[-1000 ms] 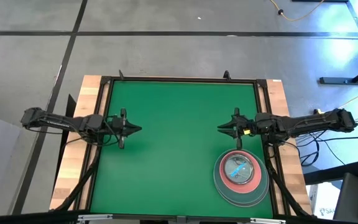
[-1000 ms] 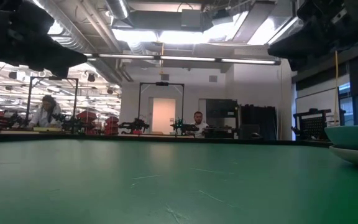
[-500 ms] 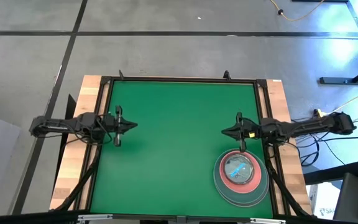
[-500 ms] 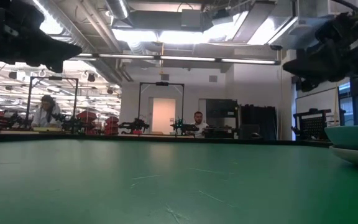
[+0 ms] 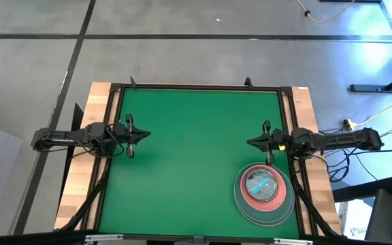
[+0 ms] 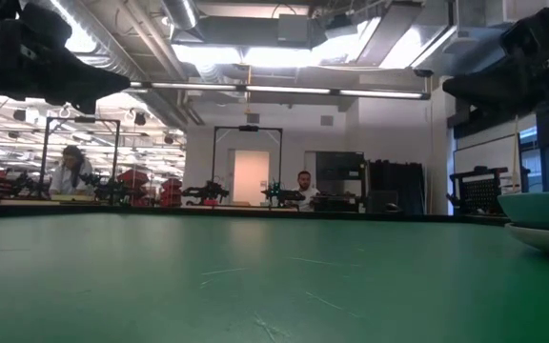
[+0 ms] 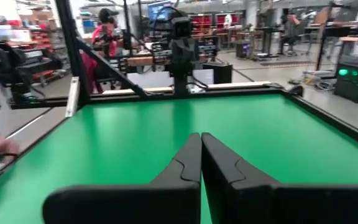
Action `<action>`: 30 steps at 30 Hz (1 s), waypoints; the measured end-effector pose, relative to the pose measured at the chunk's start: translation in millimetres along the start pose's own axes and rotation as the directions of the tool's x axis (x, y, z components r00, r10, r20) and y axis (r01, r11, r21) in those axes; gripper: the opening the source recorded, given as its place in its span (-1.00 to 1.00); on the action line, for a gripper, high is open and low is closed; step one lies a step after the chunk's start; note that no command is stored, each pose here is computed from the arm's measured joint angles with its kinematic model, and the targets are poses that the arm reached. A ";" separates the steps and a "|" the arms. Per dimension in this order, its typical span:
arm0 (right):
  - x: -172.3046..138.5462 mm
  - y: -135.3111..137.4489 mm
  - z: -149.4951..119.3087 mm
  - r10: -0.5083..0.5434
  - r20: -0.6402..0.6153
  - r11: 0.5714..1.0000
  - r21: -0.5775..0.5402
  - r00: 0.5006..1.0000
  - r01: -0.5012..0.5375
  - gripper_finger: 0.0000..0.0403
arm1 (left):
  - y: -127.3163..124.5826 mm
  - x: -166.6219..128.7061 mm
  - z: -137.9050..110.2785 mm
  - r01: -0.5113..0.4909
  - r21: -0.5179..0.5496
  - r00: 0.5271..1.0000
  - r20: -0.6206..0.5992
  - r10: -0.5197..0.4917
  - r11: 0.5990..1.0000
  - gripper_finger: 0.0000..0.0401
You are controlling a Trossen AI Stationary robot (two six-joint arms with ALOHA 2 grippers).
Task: Stack plastic plates
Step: Return to Home Position
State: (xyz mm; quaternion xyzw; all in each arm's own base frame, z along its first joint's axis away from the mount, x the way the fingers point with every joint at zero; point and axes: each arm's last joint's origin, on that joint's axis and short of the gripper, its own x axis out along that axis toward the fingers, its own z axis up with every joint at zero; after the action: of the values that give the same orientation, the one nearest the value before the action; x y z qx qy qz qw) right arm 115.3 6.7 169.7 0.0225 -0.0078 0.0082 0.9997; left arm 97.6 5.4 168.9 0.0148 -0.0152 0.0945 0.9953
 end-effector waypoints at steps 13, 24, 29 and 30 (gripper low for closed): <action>-18.3 -4.0 1.1 -0.101 0.040 0.995 0.011 0.994 0.101 -0.99 | 0.0 0.0 0.0 -0.001 0.001 1.000 0.000 0.001 1.000 -0.99; -17.0 -4.1 -0.6 -0.108 0.019 0.992 0.062 0.994 0.107 -0.99 | 0.1 0.0 0.0 -0.003 0.002 1.000 0.000 0.003 1.000 -0.99; -17.0 -4.1 -0.5 -0.108 0.020 0.992 0.062 0.994 0.107 -0.99 | 0.1 0.0 0.0 -0.004 0.002 1.000 0.000 0.004 1.000 -0.99; -17.0 -4.1 -0.4 -0.108 0.021 0.992 0.062 0.994 0.107 -0.99 | 0.1 0.0 0.0 -0.003 0.002 1.000 0.000 0.003 1.000 -0.99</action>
State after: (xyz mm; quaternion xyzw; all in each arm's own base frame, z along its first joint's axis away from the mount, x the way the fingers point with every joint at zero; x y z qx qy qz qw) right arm 98.3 2.3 168.9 0.0534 -0.0186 -0.0458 0.9973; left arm 97.6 5.5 169.0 0.0157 -0.0153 0.0963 0.9951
